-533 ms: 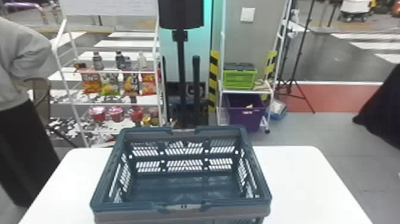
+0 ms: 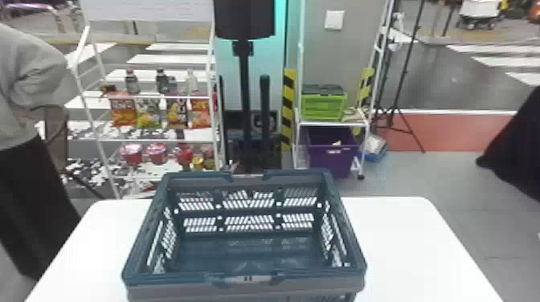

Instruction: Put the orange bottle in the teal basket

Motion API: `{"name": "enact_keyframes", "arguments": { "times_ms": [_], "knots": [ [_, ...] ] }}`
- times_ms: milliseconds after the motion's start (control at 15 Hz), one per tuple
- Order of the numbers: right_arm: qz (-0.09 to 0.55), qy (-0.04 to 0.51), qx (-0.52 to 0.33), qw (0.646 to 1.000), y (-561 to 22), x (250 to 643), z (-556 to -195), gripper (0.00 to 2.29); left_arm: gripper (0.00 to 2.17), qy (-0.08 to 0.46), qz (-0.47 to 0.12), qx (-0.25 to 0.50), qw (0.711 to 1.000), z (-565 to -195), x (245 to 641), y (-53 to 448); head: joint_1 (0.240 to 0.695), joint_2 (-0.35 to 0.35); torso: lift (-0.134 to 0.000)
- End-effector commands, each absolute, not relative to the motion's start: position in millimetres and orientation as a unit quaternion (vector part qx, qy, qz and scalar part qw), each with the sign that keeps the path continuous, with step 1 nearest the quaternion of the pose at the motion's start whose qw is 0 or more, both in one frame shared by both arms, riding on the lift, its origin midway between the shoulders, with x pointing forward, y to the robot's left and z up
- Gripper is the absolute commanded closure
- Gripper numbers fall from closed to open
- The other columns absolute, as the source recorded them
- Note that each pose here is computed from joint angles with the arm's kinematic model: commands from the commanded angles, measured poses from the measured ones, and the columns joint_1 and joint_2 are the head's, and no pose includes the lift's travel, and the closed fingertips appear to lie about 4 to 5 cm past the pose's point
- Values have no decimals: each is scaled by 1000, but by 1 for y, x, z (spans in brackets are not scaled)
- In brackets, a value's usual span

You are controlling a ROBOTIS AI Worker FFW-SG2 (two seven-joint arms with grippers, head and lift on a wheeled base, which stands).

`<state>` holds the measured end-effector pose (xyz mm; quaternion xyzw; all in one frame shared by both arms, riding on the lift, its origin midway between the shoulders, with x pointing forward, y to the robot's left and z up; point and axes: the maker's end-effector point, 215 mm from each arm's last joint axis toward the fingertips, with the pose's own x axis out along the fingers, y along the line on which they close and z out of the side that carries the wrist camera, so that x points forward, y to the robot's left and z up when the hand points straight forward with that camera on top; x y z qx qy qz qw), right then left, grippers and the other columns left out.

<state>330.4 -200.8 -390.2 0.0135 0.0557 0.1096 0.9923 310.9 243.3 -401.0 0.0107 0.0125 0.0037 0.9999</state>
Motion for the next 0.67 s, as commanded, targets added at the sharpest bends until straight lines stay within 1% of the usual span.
{"name": "enact_keyframes", "arguments": {
  "times_ms": [0,400,467,600],
  "knots": [
    [110,56,14,992,-201,330,-390,120,647,11,7,8,1000,-400,311,243,499,0,0],
    [109,54,14,992,-201,328,-388,120,647,7,6,7,1000,-395,311,242,499,0,0],
    [107,56,15,993,-202,328,-389,120,647,4,3,8,1000,-390,313,241,499,0,0],
    [107,56,16,993,-202,327,-389,124,647,-18,-5,15,1000,-365,316,237,499,0,0]
  ]
}}
